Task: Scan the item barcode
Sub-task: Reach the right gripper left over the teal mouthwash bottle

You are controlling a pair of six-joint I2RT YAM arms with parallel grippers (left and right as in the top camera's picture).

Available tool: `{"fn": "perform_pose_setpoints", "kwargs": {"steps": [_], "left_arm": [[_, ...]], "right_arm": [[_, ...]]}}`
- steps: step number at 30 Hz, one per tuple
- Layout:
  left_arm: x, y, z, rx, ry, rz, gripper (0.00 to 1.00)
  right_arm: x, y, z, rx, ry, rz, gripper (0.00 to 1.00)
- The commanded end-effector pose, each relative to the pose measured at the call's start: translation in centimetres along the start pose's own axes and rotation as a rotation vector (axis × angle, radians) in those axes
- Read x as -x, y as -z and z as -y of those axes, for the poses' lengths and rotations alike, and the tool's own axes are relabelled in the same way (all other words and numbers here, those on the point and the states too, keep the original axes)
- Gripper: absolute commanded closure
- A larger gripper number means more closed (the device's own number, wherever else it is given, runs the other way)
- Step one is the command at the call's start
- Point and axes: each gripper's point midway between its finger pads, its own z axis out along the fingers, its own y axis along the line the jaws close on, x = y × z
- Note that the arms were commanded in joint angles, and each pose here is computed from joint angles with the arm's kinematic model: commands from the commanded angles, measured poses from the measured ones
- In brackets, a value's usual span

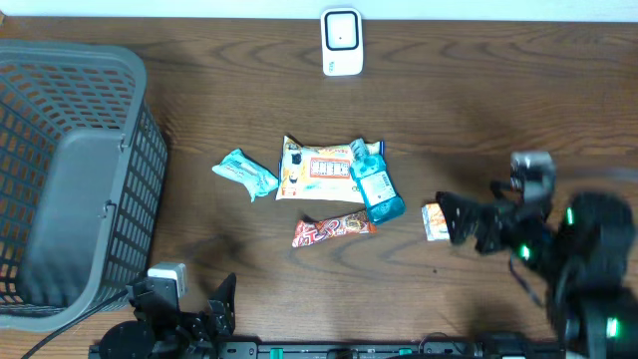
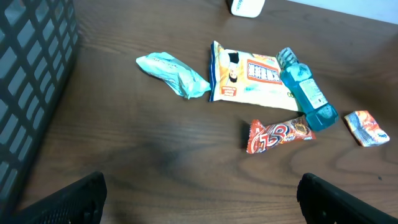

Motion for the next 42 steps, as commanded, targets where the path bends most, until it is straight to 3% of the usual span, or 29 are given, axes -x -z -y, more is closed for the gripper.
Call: {"fn": "perform_pose_setpoints", "kwargs": {"steps": [1, 9, 14, 19, 27, 33, 42], "left_arm": [[0.0, 0.1, 0.2, -0.010, 0.014, 0.000, 0.02], [0.0, 0.1, 0.2, -0.010, 0.014, 0.000, 0.02], [0.0, 0.1, 0.2, -0.010, 0.014, 0.000, 0.02], [0.0, 0.1, 0.2, -0.010, 0.014, 0.000, 0.02], [0.0, 0.1, 0.2, -0.010, 0.014, 0.000, 0.02], [0.0, 0.1, 0.2, -0.010, 0.014, 0.000, 0.02], [0.0, 0.1, 0.2, -0.009, 0.014, 0.000, 0.02]], "right_arm": [[0.7, -1.6, 0.7, -0.037, -0.011, -0.144, 0.01], [-1.1, -7.6, 0.4, 0.113, -0.130, -0.368, 0.01], [-3.1, -11.1, 1.9, -0.011, -0.092, -0.460, 0.03], [-3.7, -13.0, 2.9, -0.229, -0.039, -0.443, 0.01], [-2.9, -13.3, 2.7, -0.424, -0.029, -0.333, 0.01], [-3.3, -14.4, 3.0, -0.440, -0.039, -0.351, 0.01], [-5.8, -19.0, 0.4, -0.353, 0.043, -0.524, 0.01]]}}
